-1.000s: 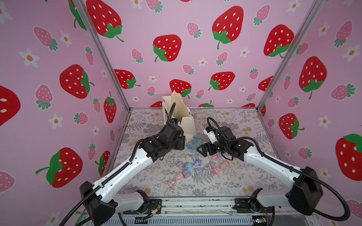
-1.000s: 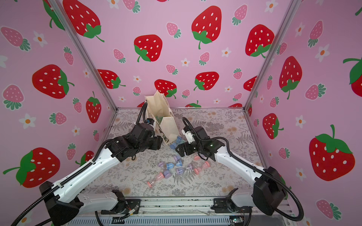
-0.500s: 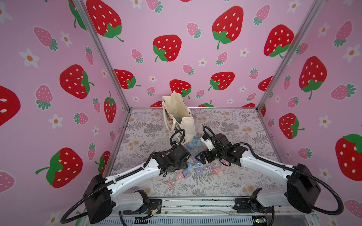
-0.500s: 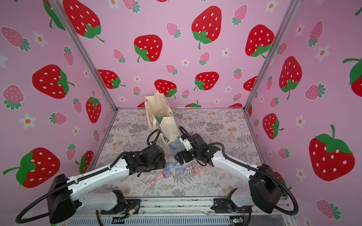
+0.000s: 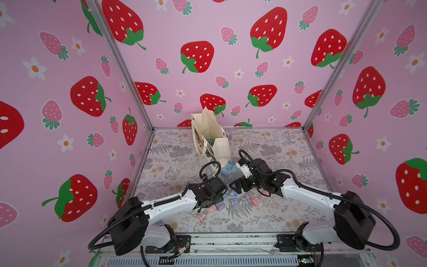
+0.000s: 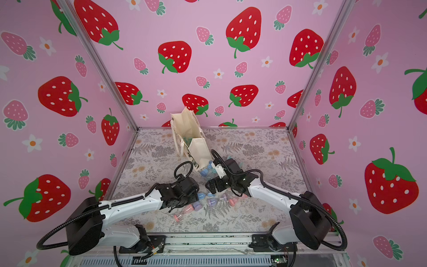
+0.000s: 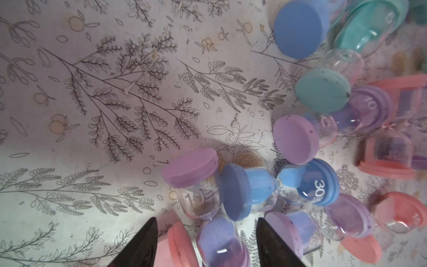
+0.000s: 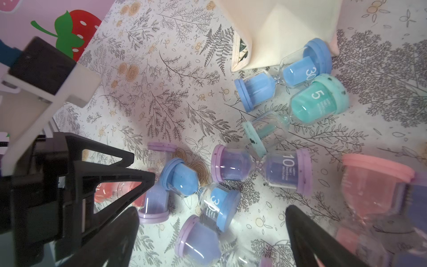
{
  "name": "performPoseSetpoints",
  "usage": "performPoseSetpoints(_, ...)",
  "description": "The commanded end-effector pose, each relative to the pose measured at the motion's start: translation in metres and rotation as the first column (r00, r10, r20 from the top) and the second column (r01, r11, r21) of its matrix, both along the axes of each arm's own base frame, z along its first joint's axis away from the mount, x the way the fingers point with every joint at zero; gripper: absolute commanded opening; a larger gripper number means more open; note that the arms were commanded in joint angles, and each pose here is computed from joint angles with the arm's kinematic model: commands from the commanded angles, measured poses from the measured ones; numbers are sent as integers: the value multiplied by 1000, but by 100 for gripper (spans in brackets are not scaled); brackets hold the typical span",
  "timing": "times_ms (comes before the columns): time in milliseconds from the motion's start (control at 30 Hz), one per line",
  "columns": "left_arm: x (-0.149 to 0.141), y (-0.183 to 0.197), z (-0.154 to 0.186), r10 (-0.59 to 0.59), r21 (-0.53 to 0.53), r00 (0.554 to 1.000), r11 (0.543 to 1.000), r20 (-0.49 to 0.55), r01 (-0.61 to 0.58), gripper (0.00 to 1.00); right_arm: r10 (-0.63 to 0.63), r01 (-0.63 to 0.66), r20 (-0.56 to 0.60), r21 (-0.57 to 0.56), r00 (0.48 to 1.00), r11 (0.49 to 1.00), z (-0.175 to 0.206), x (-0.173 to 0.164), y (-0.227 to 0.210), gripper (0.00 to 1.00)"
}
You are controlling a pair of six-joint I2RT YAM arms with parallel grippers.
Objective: Put the hourglass into the canvas bag
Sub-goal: Pick up the hourglass from the center of the board.
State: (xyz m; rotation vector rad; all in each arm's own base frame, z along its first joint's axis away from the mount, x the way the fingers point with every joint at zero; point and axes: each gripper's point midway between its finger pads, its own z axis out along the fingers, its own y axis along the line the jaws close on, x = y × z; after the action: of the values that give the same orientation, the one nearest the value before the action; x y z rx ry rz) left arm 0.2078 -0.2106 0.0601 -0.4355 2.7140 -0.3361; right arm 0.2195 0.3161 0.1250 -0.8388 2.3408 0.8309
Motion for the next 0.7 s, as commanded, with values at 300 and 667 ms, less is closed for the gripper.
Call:
performPoseSetpoints(300, 15, 13, -14, 89, 65, 996, 994, 30, -91, 64, -14, 14, 6, 0, 1000, 1000, -4, 0, -1, 99)
performPoseSetpoints(667, 17, 13, -26, 94, 79, 995, 992, 19, -96, 59, -21, 21, -2, 0, 1000, 1000, -7, 2, 1, 99)
